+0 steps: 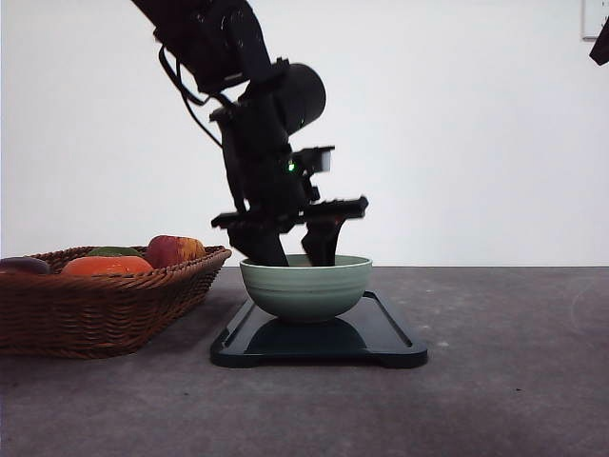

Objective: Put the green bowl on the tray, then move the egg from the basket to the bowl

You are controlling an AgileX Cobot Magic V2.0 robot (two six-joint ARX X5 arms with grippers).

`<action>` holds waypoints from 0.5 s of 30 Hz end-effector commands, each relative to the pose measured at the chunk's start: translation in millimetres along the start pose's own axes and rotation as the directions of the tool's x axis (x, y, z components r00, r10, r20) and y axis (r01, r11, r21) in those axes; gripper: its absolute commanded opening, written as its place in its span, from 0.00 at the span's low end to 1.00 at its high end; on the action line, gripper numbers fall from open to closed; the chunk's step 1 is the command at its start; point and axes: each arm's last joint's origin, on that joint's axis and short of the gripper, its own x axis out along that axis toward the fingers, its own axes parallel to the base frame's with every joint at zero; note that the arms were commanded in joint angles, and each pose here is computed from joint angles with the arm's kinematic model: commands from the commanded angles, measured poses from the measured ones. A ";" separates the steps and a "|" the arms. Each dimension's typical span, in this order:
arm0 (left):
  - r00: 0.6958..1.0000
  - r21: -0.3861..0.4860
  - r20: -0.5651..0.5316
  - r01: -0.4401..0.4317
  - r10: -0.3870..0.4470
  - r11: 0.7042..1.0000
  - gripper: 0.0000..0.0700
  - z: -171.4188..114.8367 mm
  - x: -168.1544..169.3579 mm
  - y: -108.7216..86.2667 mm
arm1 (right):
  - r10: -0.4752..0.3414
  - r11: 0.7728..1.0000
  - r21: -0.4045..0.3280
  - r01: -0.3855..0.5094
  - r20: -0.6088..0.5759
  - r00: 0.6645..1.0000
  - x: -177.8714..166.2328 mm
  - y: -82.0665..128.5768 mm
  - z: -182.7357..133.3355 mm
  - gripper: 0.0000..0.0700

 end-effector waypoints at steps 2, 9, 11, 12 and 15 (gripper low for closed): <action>1.000 0.008 0.027 0.005 -0.005 1.000 0.57 13.8 -3.6 -6.0 | 0.006 1.000 0.000 -0.006 0.006 1.000 0.1 0.8 1.8 0.38; 1.000 0.008 0.027 0.005 -0.005 1.000 0.57 35.8 -30.8 -7.9 | 0.006 1.000 0.000 -0.006 0.005 1.000 0.1 0.8 1.7 0.38; 1.000 0.007 0.009 0.003 -0.003 1.000 0.57 41.5 -42.2 -8.4 | 0.006 1.000 0.000 -0.006 0.004 1.000 0.1 0.8 1.6 0.38; 1.000 0.007 -0.003 0.002 -0.002 1.000 0.57 44.1 -48.5 -8.6 | 0.006 1.000 0.000 -0.006 0.004 1.000 0.1 0.8 1.6 0.38; 0.999 0.006 -0.042 -0.003 0.003 1.000 0.57 50.7 -69.0 -8.5 | 0.006 1.000 0.000 -0.006 0.001 1.000 0.1 0.8 1.3 0.38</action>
